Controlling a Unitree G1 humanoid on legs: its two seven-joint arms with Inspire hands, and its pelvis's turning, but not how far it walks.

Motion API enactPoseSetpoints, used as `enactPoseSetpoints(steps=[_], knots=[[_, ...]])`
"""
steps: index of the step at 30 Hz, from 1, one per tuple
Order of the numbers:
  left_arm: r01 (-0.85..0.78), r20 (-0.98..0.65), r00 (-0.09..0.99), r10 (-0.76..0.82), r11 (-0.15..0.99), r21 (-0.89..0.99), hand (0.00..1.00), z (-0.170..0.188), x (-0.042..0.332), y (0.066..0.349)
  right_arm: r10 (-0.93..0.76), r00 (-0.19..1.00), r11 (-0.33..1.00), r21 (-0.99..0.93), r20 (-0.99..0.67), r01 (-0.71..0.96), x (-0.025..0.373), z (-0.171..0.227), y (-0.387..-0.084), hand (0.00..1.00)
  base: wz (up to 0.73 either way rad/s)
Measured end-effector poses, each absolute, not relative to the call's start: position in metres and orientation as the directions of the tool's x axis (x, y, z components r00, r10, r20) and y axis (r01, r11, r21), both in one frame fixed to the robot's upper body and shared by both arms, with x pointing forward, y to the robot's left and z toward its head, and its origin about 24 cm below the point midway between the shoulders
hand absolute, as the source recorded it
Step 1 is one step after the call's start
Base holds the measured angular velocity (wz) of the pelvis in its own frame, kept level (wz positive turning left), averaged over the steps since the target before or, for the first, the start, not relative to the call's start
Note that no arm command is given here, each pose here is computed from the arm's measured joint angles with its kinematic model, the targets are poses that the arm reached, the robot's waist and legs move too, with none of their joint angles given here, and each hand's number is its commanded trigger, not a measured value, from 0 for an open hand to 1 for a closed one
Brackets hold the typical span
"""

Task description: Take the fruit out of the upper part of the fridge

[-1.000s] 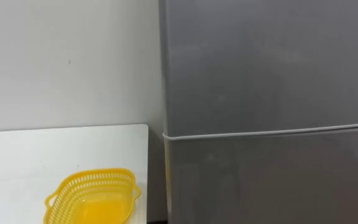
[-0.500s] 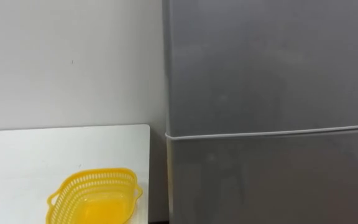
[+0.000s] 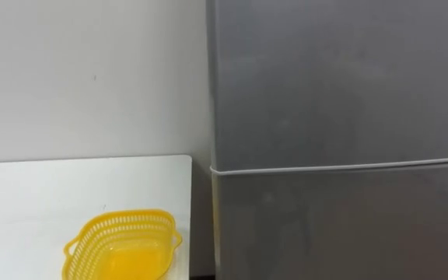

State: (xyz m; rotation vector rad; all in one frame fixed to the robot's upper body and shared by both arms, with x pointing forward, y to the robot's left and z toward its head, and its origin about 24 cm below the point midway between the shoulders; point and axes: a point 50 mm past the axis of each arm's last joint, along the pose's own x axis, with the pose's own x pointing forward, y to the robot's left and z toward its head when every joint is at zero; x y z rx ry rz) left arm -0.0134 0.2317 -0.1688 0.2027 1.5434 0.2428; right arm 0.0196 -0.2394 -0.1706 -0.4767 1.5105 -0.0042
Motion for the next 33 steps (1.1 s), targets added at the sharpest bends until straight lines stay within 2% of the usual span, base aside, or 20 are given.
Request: enactPoseSetpoints(steps=[4, 6, 7, 9, 12, 16, 22, 24, 29, 33], knots=[[-0.249, -0.945, -0.027, 0.325, 0.914, 0.321, 0.00, -0.168, -0.020, 0.238, -0.310, 0.055, 0.920, -0.314, -0.949, -0.233, 0.015, -0.171, -0.241, 0.00, 0.00], [-0.438, -0.930, -0.043, 0.364, 0.830, 0.345, 0.00, -0.166, -0.017, 0.242, -0.326, 0.041, 0.926, -0.327, -0.945, -0.187, 0.010, -0.170, -0.243, 0.00, 0.05], [-0.483, -0.927, -0.046, 0.373, 0.804, 0.347, 0.00, -0.166, -0.015, 0.243, -0.328, 0.041, 0.926, -0.330, -0.944, -0.182, 0.010, -0.170, -0.244, 0.00, 0.00], [-0.650, -0.910, -0.083, 0.407, 0.670, 0.359, 0.00, -0.164, -0.014, 0.250, -0.344, 0.038, 0.929, -0.346, -0.938, -0.131, 0.010, -0.169, -0.246, 0.00, -0.04], [-0.767, -0.887, -0.118, 0.447, 0.526, 0.367, 0.00, -0.161, -0.010, 0.258, -0.365, 0.043, 0.926, -0.367, -0.930, -0.084, 0.010, -0.168, -0.249, 0.00, 0.00], [-0.828, -0.857, -0.125, 0.500, 0.422, 0.368, 0.00, -0.155, -0.001, 0.268, -0.375, 0.047, 0.924, -0.378, -0.926, -0.065, 0.011, -0.168, -0.251, 0.00, 0.01], [-0.912, -0.732, -0.064, 0.679, 0.258, 0.319, 0.00, -0.127, 0.045, 0.299, -0.385, 0.070, 0.918, -0.390, -0.920, -0.075, 0.015, -0.167, -0.254, 0.00, 0.01], [-0.941, -0.646, -0.018, 0.763, 0.206, 0.269, 0.00, -0.105, 0.070, 0.310, -0.389, 0.095, 0.915, -0.396, -0.916, -0.073, 0.019, -0.166, -0.255, 0.00, 0.00], [-0.982, -0.462, 0.017, 0.887, 0.102, 0.158, 0.00, -0.061, 0.103, 0.326, -0.403, 0.160, 0.907, -0.417, -0.901, -0.061, 0.029, -0.163, -0.258, 0.00, -0.07], [-0.996, -0.323, 0.088, 0.942, 0.086, -0.020, 0.00, -0.015, 0.127, 0.331, -0.400, 0.165, 0.909, -0.414, -0.902, -0.059, 0.023, -0.163, -0.258, 0.00, -0.08]])
